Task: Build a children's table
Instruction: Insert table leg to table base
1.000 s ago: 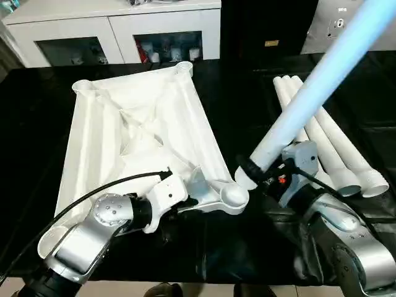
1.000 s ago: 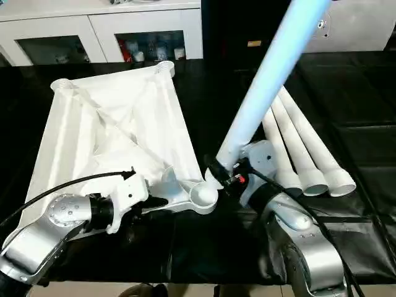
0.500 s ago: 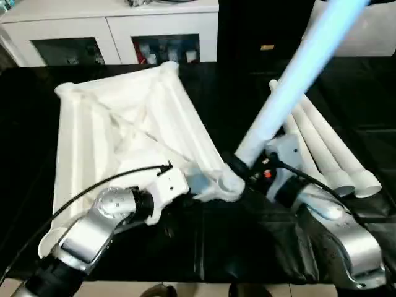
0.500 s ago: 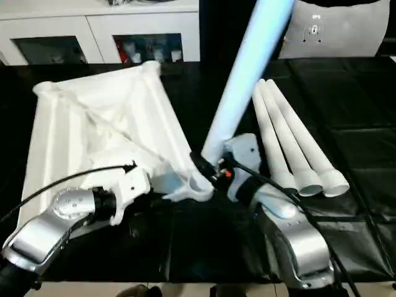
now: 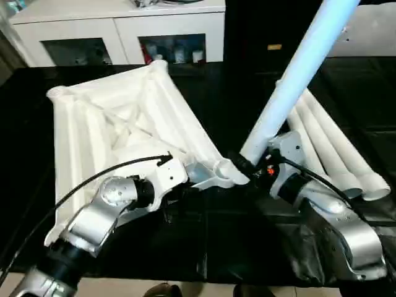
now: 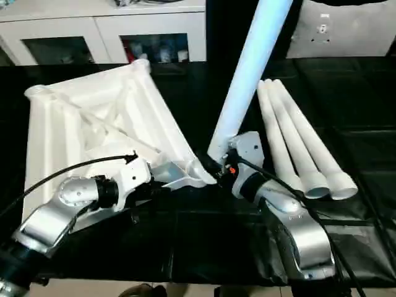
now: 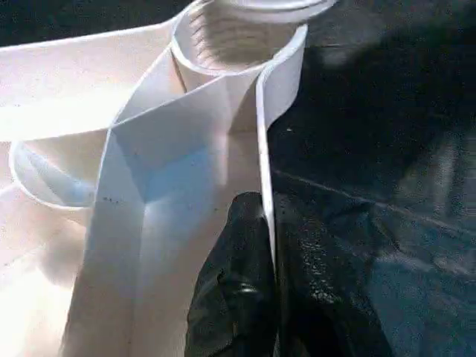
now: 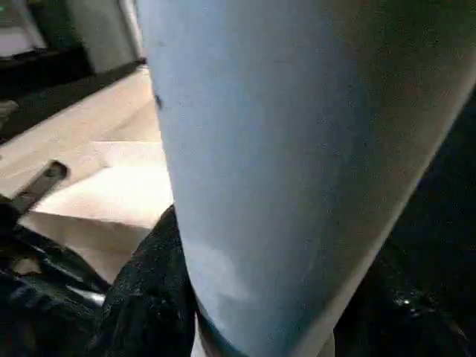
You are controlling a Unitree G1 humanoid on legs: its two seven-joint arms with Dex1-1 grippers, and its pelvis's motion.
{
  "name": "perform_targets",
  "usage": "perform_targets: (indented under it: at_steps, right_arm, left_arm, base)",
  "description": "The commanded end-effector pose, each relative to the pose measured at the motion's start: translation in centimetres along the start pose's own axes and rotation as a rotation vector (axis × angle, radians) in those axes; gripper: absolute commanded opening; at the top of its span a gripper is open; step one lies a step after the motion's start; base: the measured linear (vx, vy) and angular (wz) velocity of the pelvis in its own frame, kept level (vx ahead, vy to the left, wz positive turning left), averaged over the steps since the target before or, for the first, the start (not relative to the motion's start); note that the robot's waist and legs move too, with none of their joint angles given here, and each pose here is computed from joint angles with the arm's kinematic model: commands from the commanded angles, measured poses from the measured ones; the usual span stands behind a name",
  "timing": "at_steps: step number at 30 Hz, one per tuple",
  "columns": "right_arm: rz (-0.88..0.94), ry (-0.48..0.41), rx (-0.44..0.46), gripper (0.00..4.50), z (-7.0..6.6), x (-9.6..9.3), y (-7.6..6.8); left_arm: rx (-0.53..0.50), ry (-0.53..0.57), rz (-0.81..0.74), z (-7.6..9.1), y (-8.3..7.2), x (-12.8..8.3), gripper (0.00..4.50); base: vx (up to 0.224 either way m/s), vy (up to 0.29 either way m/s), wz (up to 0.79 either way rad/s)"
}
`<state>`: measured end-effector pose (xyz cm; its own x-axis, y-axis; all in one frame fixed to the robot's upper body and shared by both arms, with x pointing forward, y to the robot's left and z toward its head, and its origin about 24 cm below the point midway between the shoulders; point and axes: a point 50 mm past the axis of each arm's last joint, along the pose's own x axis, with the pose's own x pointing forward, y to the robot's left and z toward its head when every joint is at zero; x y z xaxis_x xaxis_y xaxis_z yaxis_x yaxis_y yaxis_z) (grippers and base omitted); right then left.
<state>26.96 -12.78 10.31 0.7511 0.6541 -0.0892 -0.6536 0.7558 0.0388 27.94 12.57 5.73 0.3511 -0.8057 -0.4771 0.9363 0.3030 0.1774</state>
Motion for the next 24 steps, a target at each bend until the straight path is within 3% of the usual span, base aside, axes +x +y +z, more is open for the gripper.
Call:
perform_targets:
  at_steps: [1, 9, 15, 18, 19, 24]
  right_arm:
    - [0.049, -0.040, -0.004, 1.90, 0.6, 0.4, 0.5]
    - [0.131, 0.104, -0.044, 1.90, 0.1, 1.4, -0.3]
    - [0.158, 0.143, -0.053, 1.90, -0.3, 1.7, -0.6]
    - [0.157, 0.152, -0.051, 1.90, -0.5, 1.9, -0.7]
    - [0.157, 0.152, -0.051, 1.90, -0.5, 1.9, -0.7]
    - [0.159, 0.158, -0.046, 1.90, -0.8, 1.8, -0.6]
  left_arm:
    - [0.013, -0.032, -0.051, 0.1, -0.5, 0.3, 0.00]
    - [0.008, -0.043, -0.058, -0.5, -0.5, 0.3, 0.00]
    - [0.056, -0.042, -0.067, -0.3, -0.7, 0.4, 0.00]
    - [0.011, -0.058, -0.044, -0.3, -0.4, 0.4, 0.00]
    - [0.008, -0.058, -0.044, -0.3, -0.4, 0.4, 0.45]
    - [-0.003, -0.039, -0.025, -0.6, -0.2, 0.1, 0.95]
  base:
    - [0.000, 0.000, 0.00]
    - [0.000, 0.000, 0.00]
    - [0.000, 0.000, 0.00]
    - [0.000, 0.000, 0.00]
    - [0.000, 0.000, 0.00]
    - [0.000, 0.000, 0.00]
